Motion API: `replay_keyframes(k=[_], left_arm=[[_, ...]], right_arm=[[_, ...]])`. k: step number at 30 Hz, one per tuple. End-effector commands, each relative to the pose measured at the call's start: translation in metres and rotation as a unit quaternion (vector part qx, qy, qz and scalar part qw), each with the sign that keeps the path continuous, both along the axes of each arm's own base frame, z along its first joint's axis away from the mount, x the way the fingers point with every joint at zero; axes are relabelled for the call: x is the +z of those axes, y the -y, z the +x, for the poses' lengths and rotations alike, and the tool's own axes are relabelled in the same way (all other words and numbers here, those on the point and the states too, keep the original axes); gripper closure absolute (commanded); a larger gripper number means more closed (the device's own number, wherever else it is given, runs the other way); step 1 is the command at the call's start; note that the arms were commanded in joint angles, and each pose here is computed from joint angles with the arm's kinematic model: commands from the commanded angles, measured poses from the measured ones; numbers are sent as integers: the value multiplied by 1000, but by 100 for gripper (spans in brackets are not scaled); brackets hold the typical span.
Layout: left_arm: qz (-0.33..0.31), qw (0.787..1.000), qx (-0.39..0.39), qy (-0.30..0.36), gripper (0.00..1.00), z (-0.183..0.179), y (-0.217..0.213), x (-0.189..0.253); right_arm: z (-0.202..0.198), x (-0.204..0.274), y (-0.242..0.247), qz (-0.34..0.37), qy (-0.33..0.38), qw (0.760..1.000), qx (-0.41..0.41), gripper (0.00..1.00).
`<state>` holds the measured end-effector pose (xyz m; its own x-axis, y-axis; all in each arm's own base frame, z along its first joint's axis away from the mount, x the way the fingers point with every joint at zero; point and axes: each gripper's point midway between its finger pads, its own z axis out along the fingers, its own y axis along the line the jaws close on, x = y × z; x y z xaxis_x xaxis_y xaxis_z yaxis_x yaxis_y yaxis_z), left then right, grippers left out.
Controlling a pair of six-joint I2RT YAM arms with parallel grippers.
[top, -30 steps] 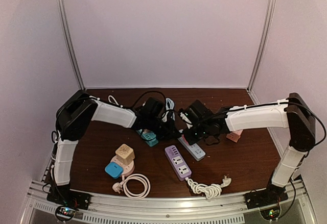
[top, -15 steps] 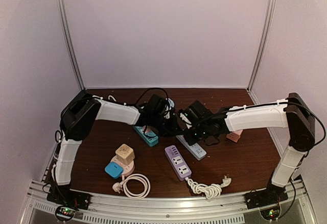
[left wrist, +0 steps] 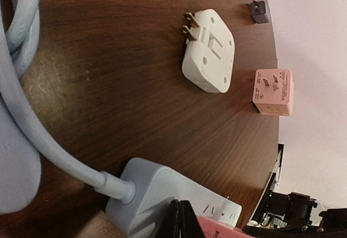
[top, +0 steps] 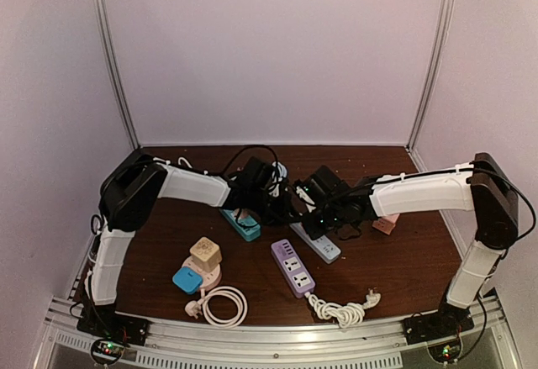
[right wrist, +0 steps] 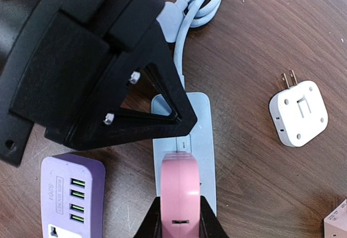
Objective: Pull the plug off the socket
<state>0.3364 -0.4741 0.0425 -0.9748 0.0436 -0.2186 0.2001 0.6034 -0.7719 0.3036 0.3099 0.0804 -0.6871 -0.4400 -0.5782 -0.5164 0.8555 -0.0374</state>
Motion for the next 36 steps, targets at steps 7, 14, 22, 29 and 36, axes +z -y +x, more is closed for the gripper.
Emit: replay_keyframes(k=[7, 14, 22, 29, 36], left_arm=[[86, 995, -1, -46, 96, -23, -33, -59], [100, 993, -4, -54, 97, -29, -40, -70], [108, 992, -8, -58, 98, -34, -44, -77], [111, 992, -12, -59, 99, -36, -45, -79], [114, 992, -14, -59, 99, -38, -46, -81]], right_arm=[[28, 58, -8, 35, 76, 996, -23, 90], [32, 60, -11, 26, 76, 997, -13, 90], [38, 51, -13, 26, 25, 999, 5, 90], [42, 41, -10, 26, -1, 1000, 3, 90], [49, 40, -4, 29, -12, 999, -12, 91]])
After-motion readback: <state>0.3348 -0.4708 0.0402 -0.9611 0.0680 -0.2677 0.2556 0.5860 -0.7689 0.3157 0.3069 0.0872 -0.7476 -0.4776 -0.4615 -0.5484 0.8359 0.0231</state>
